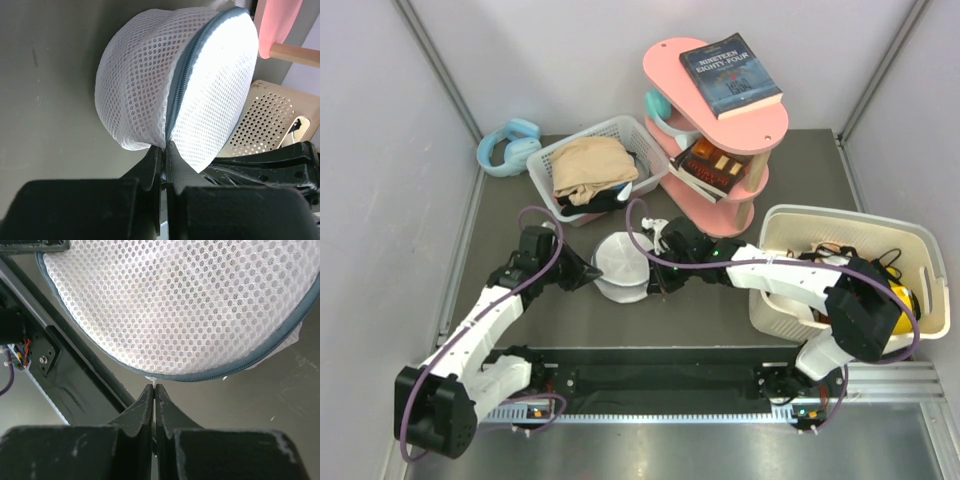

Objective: Unzip the laundry bag and remove the bra

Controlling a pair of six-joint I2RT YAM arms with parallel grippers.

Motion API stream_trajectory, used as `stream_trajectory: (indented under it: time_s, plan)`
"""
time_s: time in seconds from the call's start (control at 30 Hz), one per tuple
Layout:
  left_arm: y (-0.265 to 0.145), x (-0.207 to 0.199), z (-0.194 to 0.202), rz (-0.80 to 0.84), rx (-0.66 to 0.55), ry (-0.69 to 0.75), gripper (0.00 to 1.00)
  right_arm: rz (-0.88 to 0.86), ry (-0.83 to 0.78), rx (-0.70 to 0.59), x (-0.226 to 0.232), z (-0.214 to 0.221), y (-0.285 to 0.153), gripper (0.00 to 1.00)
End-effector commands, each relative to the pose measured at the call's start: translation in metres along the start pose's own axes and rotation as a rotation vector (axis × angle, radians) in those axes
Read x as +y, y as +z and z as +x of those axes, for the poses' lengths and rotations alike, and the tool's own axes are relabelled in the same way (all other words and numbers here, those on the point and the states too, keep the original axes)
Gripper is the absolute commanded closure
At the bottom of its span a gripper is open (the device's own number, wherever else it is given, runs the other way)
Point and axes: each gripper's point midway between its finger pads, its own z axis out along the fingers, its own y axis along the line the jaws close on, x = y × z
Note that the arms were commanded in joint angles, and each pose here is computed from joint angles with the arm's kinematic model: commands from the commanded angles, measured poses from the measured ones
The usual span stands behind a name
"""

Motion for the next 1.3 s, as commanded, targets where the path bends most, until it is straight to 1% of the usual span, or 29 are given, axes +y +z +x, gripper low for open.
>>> stream_trajectory:
  time_s: [0.0, 0.17, 0.2, 0.33, 0.37, 0.43, 0.47, 0.5, 0.53, 0.57, 0.6, 0.63, 0.67, 0.77, 0.93, 1.0, 1.03, 1.23, 1.27]
  plan:
    - [-0.003, -0.022, -0.017, 0.034, -0.030, 0.077, 1.00, 0.000, -0.017, -0.073, 0.001, -0.021, -0.013, 1.00]
    - [0.011, -0.044, -0.025, 0.055, 0.032, 0.131, 1.00, -0.012, -0.033, -0.071, 0.009, -0.026, -0.013, 1.00]
    - [0.012, -0.055, -0.032, 0.077, 0.023, 0.150, 1.00, -0.016, -0.043, -0.058, 0.012, -0.023, -0.012, 1.00]
    - [0.028, -0.075, -0.042, 0.105, 0.049, 0.212, 1.00, -0.046, -0.070, -0.044, 0.028, -0.021, -0.010, 1.00]
    - [0.030, -0.079, -0.043, 0.107, 0.055, 0.224, 0.98, -0.061, -0.075, -0.040, 0.032, -0.022, -0.010, 1.00]
    - [0.034, -0.083, -0.046, 0.092, 0.065, 0.238, 0.77, -0.075, -0.079, -0.028, 0.039, -0.020, -0.006, 1.00]
    - [0.034, -0.084, -0.047, 0.086, 0.067, 0.240, 0.52, -0.091, -0.085, -0.026, 0.044, -0.022, -0.005, 1.00]
    - [0.033, -0.082, -0.048, 0.071, 0.057, 0.242, 0.43, -0.094, -0.083, -0.018, 0.045, -0.021, -0.002, 1.00]
    - [0.032, -0.075, -0.047, 0.044, 0.061, 0.236, 0.37, -0.104, -0.082, -0.017, 0.047, -0.022, 0.000, 1.00]
    - [0.029, -0.071, -0.045, 0.025, 0.058, 0.236, 0.28, -0.119, -0.084, -0.018, 0.051, -0.024, 0.001, 1.00]
    - [0.024, -0.067, -0.045, 0.009, 0.047, 0.236, 0.25, -0.124, -0.080, -0.011, 0.053, -0.025, 0.005, 1.00]
    - [0.021, -0.056, -0.043, -0.039, 0.047, 0.230, 0.23, -0.128, -0.076, -0.006, 0.054, -0.025, 0.007, 1.00]
    - [0.019, -0.047, -0.040, -0.062, 0.048, 0.224, 0.22, -0.144, -0.083, -0.012, 0.059, -0.030, 0.007, 1.00]
    - [0.006, -0.040, -0.032, -0.063, 0.031, 0.203, 0.20, -0.158, -0.089, -0.012, 0.065, -0.035, 0.013, 1.00]
    - [-0.008, -0.026, -0.009, -0.018, 0.029, 0.114, 0.23, -0.176, -0.086, 0.001, 0.071, -0.038, 0.020, 1.00]
    - [-0.012, -0.030, -0.005, 0.028, 0.024, 0.105, 0.24, -0.184, -0.089, 0.001, 0.073, -0.040, 0.022, 1.00]
    - [-0.009, -0.024, 0.000, 0.025, 0.036, 0.079, 0.25, -0.185, -0.089, 0.005, 0.074, -0.039, 0.023, 1.00]
    - [0.001, -0.028, 0.007, 0.076, 0.053, 0.049, 0.30, -0.190, -0.090, 0.008, 0.077, -0.039, 0.024, 1.00]
    - [0.003, -0.029, 0.007, 0.081, 0.054, 0.047, 0.33, -0.187, -0.092, 0.006, 0.076, -0.039, 0.023, 1.00]
